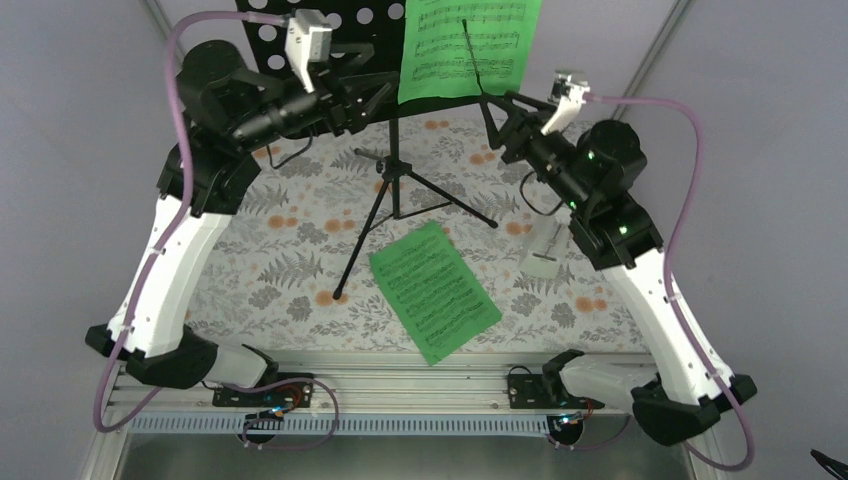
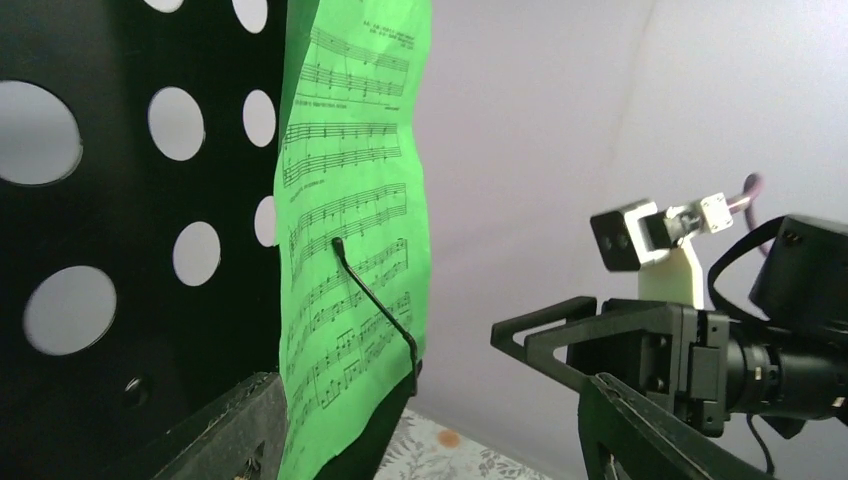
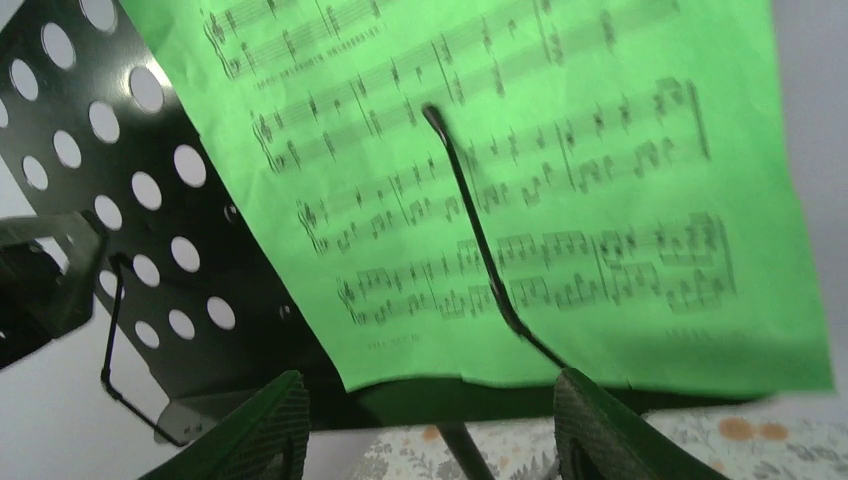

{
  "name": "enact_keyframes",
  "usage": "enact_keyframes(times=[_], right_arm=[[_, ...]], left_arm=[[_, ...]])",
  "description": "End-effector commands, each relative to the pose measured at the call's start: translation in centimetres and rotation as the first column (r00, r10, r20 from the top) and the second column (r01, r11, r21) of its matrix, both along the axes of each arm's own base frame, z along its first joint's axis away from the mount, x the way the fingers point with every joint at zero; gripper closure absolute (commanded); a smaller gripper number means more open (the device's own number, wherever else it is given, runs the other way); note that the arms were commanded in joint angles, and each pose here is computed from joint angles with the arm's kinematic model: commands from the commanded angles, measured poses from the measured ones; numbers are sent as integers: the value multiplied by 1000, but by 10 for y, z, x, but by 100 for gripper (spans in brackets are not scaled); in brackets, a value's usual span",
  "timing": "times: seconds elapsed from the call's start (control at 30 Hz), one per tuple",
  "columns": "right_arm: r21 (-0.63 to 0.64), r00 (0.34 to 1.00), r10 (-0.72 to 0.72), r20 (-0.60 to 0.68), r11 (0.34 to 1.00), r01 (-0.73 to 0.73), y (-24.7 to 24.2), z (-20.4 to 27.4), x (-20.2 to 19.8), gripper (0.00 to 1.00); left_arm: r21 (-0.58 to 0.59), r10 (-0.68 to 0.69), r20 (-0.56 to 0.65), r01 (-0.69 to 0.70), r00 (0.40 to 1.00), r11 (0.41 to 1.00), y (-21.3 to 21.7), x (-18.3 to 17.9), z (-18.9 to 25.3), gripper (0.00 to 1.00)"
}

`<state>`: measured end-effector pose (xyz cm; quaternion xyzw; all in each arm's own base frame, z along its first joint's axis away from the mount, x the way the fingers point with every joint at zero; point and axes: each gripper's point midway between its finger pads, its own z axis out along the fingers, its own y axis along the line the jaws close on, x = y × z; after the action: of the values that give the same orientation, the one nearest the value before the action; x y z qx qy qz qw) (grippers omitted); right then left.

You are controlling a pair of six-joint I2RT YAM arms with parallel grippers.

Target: Pack up the instrument practice props

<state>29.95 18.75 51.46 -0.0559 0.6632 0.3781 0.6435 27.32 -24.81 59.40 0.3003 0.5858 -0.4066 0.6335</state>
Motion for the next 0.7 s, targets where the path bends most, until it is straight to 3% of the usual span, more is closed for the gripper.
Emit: enact_keyframes(times=[0.0, 0.27, 0.67], right_arm=[[-91, 1000, 9, 7, 996, -8, 11, 11, 21, 46], [-137, 1000, -4, -11, 991, 2, 17, 19, 67, 51], [-133, 995, 104, 5, 986, -102, 34, 18, 77, 67]], left_arm=[[51, 107, -43, -105, 993, 993, -11, 26, -12, 27], [112, 199, -52, -192, 979, 975, -20, 58, -22, 29], [136, 207, -63, -197, 976, 971, -30, 75, -38, 37]])
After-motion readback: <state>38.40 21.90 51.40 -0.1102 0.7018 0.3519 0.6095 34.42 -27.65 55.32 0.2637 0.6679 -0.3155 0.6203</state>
